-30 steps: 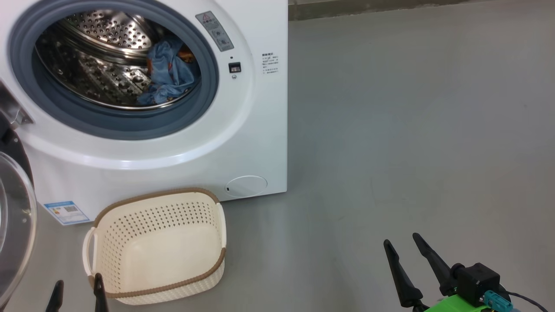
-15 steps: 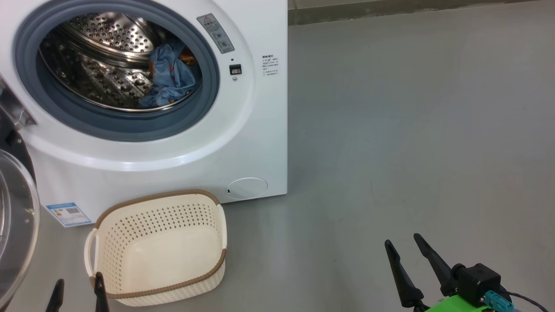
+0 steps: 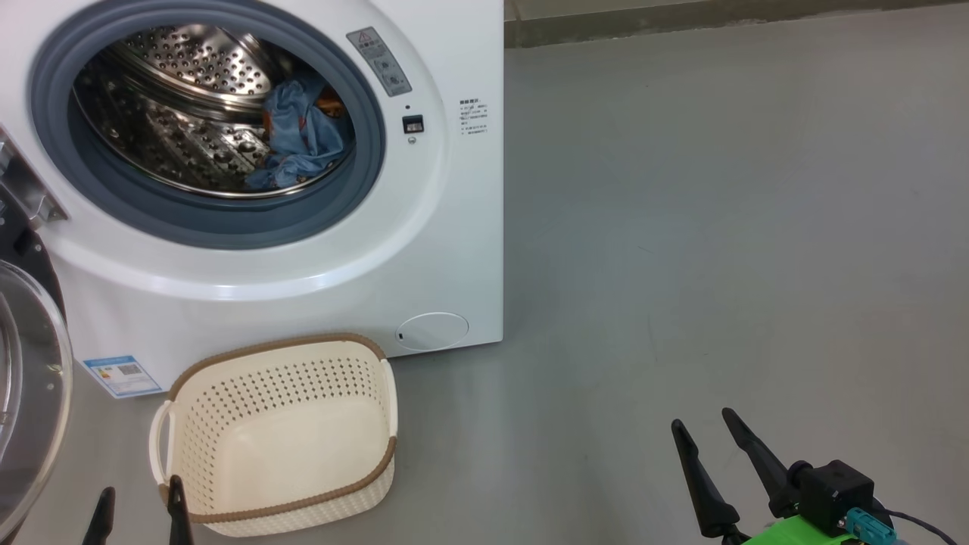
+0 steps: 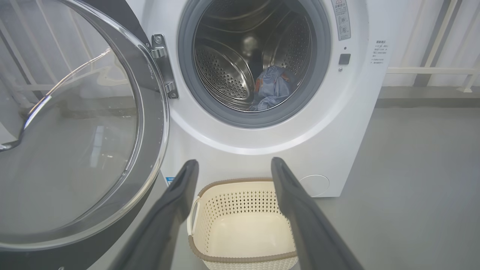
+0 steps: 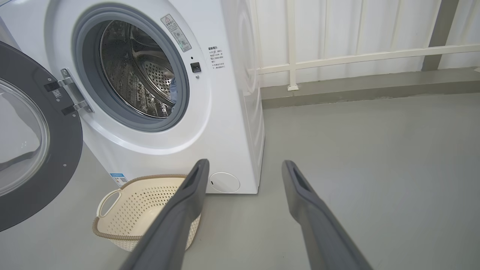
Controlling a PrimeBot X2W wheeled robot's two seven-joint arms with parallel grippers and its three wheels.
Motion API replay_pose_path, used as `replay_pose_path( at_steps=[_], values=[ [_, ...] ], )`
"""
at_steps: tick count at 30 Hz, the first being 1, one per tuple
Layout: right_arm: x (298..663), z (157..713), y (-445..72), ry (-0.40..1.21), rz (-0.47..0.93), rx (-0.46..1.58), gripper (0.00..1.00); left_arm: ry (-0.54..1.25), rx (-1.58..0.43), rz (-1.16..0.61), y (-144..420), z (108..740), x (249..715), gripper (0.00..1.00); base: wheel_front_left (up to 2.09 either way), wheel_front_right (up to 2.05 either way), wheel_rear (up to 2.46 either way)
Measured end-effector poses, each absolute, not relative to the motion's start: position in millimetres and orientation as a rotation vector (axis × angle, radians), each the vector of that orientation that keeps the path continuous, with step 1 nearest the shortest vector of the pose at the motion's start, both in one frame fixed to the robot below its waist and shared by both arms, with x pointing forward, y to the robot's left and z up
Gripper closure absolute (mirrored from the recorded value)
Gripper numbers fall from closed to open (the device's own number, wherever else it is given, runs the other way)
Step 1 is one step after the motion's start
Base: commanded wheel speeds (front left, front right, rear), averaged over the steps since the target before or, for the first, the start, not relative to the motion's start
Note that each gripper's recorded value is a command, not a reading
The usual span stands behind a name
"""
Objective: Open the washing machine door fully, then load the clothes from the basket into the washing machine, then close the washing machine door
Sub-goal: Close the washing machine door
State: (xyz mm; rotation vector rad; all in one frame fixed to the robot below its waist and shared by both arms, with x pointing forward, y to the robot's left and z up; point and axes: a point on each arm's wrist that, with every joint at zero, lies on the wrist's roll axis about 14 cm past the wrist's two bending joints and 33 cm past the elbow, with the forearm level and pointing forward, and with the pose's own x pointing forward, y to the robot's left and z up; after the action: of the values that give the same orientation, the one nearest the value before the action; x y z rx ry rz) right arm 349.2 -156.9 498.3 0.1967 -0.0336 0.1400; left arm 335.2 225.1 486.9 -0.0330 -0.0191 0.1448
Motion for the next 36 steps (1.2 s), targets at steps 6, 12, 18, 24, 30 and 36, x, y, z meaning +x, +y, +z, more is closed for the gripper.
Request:
replay_pose_path(
  at_steps=[6, 12, 18, 24, 30, 36],
  values=[
    [350, 498, -156, -0.034, 0.141, 0.197, 0.00, -0.020, -0.034, 0.139, 223, 487, 336, 0.00, 0.00, 0.00, 0.00],
    [350, 499, -155, -0.035, 0.146, 0.197, 0.00, -0.019, -0.036, 0.138, 222, 487, 335, 0.00, 0.00, 0.00, 0.00],
    [352, 499, -152, -0.034, 0.155, 0.197, 0.00, -0.019, -0.037, 0.143, 223, 487, 333, 0.00, 0.00, 0.00, 0.00],
    [355, 499, -146, -0.031, 0.175, 0.197, 0.00, -0.021, -0.037, 0.163, 227, 487, 329, 0.00, 0.00, 0.00, 0.00],
    [359, 499, -136, -0.028, 0.204, 0.198, 0.00, -0.025, -0.036, 0.192, 235, 489, 322, 0.00, 0.00, 0.00, 0.00],
    [363, 498, -127, -0.023, 0.234, 0.199, 0.00, -0.026, -0.039, 0.222, 242, 489, 316, 0.00, 0.00, 0.00, 0.00]
  ],
)
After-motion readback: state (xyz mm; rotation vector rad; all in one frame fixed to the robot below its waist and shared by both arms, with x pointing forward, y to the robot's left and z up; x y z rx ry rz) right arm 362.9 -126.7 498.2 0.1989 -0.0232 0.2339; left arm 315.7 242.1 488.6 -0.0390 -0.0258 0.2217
